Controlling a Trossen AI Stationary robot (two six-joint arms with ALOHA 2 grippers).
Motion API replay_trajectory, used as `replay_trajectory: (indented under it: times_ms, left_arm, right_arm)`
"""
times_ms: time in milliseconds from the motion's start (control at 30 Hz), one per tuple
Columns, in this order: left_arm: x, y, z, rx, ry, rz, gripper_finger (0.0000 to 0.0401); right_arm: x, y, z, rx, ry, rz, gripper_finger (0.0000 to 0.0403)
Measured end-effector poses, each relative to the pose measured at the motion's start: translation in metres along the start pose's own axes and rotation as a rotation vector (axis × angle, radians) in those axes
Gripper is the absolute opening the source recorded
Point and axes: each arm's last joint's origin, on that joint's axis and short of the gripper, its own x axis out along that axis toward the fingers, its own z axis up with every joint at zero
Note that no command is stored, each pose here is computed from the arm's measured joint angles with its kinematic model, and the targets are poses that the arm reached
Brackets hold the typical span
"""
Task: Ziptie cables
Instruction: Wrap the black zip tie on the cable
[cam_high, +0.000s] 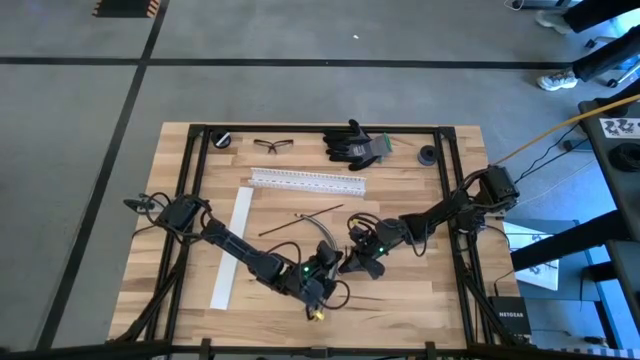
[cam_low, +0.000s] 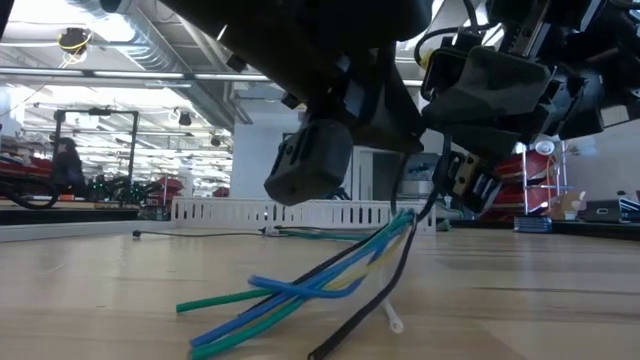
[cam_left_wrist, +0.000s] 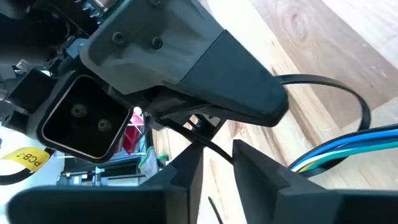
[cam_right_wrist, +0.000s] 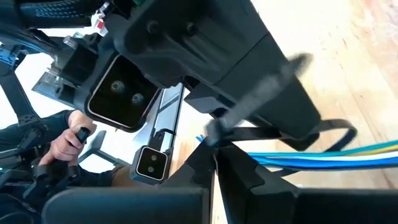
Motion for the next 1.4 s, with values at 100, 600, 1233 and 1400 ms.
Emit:
replay_trajectory:
  times_ms: [100,600,1233,1400]
  left_arm:
    - [-0.002,-0.001,0.001,0.004,-0.005,0.001,0.0095]
    - [-0.012,0.003,0.006,-0.160,-0.022,0.004,0.0115]
    - [-0.019,0.031,-0.009,-0.735,0.026,-0.137,0.0115]
    - [0.003,0.028,-0.019,-0.835,0.058,-0.198,0.0115]
  right_arm:
    - [0.000,0.000,0.000,-0.002,0.001,-0.001,0.0000]
    - [0.000,0.000,0.000,-0.006,-0.001,0.000,0.0000]
    - [0.000,0.000,0.000,-0.029,-0.001,0.001,0.0000]
    - [0.000,0.000,0.000,-0.038,0.000,0.001,0.0000]
